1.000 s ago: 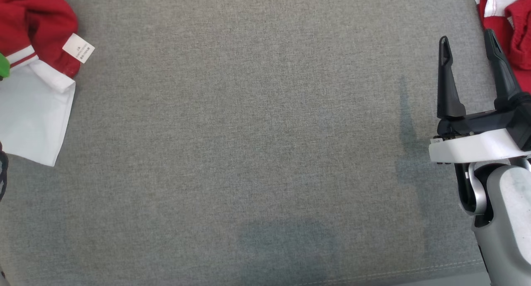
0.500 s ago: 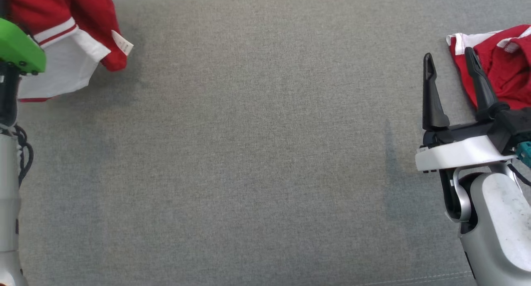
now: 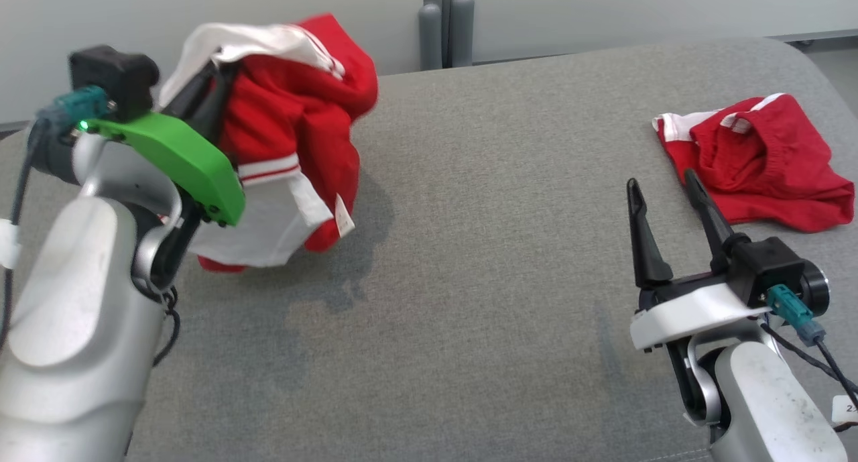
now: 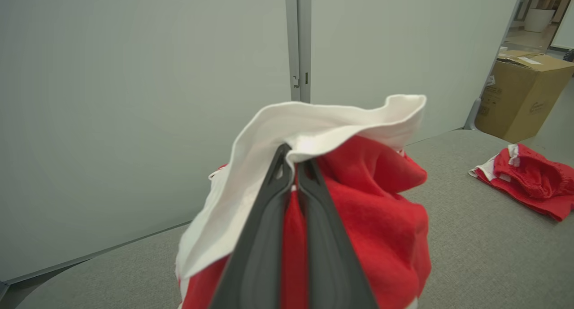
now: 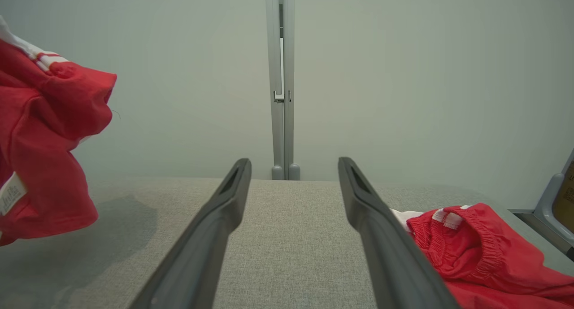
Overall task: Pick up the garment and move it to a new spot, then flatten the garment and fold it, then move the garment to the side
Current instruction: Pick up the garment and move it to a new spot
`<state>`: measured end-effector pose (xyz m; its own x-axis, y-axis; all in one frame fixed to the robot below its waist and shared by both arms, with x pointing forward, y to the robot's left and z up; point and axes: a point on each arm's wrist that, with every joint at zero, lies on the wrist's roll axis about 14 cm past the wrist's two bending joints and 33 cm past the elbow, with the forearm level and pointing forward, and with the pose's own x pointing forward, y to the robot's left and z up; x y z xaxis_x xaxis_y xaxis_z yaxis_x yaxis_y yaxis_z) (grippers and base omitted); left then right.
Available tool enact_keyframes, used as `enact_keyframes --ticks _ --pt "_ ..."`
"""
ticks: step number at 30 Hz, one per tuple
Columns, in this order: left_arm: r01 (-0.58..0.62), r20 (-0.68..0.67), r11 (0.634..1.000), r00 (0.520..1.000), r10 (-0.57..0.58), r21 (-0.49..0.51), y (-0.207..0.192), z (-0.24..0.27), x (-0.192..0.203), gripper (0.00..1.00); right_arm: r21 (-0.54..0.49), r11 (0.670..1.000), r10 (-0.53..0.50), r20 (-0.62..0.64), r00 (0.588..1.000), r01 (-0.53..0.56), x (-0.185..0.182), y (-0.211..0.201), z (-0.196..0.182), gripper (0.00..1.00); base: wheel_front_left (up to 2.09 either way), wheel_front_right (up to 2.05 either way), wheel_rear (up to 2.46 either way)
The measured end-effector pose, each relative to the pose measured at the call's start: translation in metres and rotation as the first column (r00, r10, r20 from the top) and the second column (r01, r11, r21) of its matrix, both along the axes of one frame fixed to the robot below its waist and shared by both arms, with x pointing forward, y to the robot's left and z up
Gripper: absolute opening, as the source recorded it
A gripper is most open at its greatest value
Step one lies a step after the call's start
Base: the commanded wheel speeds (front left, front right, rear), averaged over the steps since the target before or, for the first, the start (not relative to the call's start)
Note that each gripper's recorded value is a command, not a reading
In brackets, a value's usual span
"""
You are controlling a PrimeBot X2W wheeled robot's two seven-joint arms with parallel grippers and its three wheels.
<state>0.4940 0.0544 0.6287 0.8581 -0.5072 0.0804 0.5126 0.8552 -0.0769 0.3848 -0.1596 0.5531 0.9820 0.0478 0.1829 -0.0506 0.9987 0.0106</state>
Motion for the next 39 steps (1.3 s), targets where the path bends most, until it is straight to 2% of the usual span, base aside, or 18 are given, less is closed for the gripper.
enact_keyframes --ticks 4,8,13,17,20,26,28,29,30,39 --pt "0.141 -0.050 0.990 0.989 -0.141 -0.006 -0.048 -0.013 -0.031 0.00 0.010 1.000 -0.012 -0.012 1.000 0.012 -0.019 -0.004 -0.003 1.00 0.00 0.00 0.00" --pt "0.284 -0.086 0.958 0.954 -0.286 -0.031 -0.098 -0.025 -0.067 0.00 0.017 0.999 -0.033 -0.014 0.999 0.034 -0.031 -0.009 -0.002 1.00 0.00 0.00 0.00" --pt "0.373 -0.132 0.928 0.918 -0.373 -0.028 -0.128 -0.050 -0.096 0.00 0.018 0.998 -0.063 0.001 0.998 0.063 -0.040 -0.020 0.003 1.00 0.00 0.00 0.00" --pt "0.404 -0.195 0.906 0.885 -0.423 -0.129 -0.152 -0.070 -0.119 0.00 0.019 0.998 -0.066 -0.014 0.998 0.067 -0.041 -0.020 -0.001 1.00 0.00 0.00 0.00" --pt "0.408 -0.255 0.897 0.861 -0.439 -0.169 -0.162 -0.092 -0.135 0.00 0.023 0.999 -0.046 -0.023 0.999 0.047 -0.040 -0.015 -0.004 1.00 0.00 0.00 0.00" --pt "0.344 -0.306 0.925 0.874 -0.378 -0.160 -0.149 -0.120 -0.130 0.00 0.026 0.999 0.022 -0.050 0.999 -0.020 -0.039 0.001 -0.011 1.00 0.00 0.00 0.00" --pt "0.337 -0.313 0.928 0.875 -0.370 -0.157 -0.148 -0.125 -0.130 0.37 0.028 0.999 0.046 -0.059 0.997 -0.045 -0.040 0.008 -0.014 1.00 0.00 0.00 0.00" --pt "0.338 -0.315 0.928 0.874 -0.371 -0.154 -0.149 -0.127 -0.130 0.59 0.029 0.998 0.049 -0.063 0.997 -0.048 -0.040 0.009 -0.015 1.00 0.00 0.00 0.00" --pt "0.343 -0.319 0.928 0.871 -0.373 -0.149 -0.150 -0.130 -0.132 1.00 0.029 0.998 0.050 -0.068 0.996 -0.048 -0.040 0.009 -0.016 1.00 0.00 0.00 0.00" --pt "0.350 -0.278 0.922 0.880 -0.384 -0.166 -0.154 -0.125 -0.138 1.00 0.025 0.998 0.052 -0.083 0.995 -0.050 -0.043 0.008 -0.021 1.00 0.00 0.00 0.00"
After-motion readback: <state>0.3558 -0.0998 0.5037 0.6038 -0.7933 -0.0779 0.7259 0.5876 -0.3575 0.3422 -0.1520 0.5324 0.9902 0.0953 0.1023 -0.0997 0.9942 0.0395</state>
